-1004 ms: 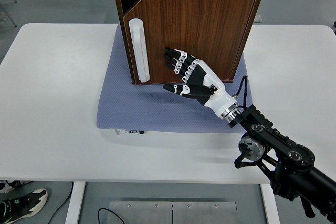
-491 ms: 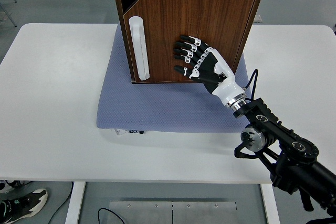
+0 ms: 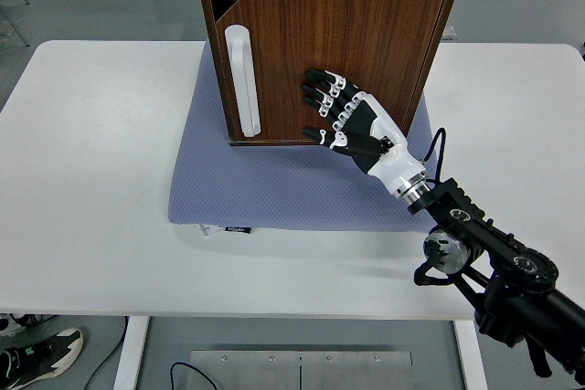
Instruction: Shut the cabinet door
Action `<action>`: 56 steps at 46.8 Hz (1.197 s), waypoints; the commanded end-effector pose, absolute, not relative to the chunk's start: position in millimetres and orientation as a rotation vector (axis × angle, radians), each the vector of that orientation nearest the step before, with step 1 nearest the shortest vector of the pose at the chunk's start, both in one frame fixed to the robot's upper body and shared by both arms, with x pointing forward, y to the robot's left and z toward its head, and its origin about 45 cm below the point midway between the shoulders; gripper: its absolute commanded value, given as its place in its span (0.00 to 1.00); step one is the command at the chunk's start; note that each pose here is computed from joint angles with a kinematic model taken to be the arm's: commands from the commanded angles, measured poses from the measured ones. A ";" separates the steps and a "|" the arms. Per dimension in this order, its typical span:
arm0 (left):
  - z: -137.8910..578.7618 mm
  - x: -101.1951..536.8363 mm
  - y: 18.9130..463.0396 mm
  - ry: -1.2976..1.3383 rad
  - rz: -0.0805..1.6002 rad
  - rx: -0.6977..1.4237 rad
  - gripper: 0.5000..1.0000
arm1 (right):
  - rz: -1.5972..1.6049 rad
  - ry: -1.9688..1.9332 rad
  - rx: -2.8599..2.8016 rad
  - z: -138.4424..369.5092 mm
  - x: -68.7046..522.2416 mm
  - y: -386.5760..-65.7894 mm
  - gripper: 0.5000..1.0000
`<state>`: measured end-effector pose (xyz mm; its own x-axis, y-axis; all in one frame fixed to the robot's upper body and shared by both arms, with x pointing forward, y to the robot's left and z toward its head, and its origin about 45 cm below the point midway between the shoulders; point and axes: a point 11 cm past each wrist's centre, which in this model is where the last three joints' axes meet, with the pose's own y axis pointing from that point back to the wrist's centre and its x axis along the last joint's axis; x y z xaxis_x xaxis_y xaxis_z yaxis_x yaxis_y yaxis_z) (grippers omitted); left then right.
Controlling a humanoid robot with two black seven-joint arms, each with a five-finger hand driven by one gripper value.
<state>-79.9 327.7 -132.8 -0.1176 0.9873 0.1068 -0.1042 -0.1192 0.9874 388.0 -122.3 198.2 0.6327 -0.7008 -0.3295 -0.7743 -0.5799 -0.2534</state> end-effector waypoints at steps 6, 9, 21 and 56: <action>-132.8 -79.9 327.7 1.151 1.426 1.153 1.00 | 0.239 1.134 -2.475 199.4 383.7 -146.8 1.00; -132.8 -79.9 327.7 1.151 1.426 1.153 1.00 | 0.217 1.154 -2.478 198.9 384.9 -161.2 1.00; -132.8 -79.9 327.6 1.150 1.425 1.154 1.00 | 0.229 1.154 -2.507 186.2 372.5 -199.8 1.00; -132.8 -79.9 327.7 1.151 1.426 1.153 1.00 | 0.216 1.407 -2.448 170.4 348.3 -300.6 1.00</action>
<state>-79.9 327.7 -132.8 -0.1177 0.9873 0.1069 -0.1041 -0.1193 0.9874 350.6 -291.6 171.4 0.5245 -0.8034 -0.2818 -0.8512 -0.4874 -0.1946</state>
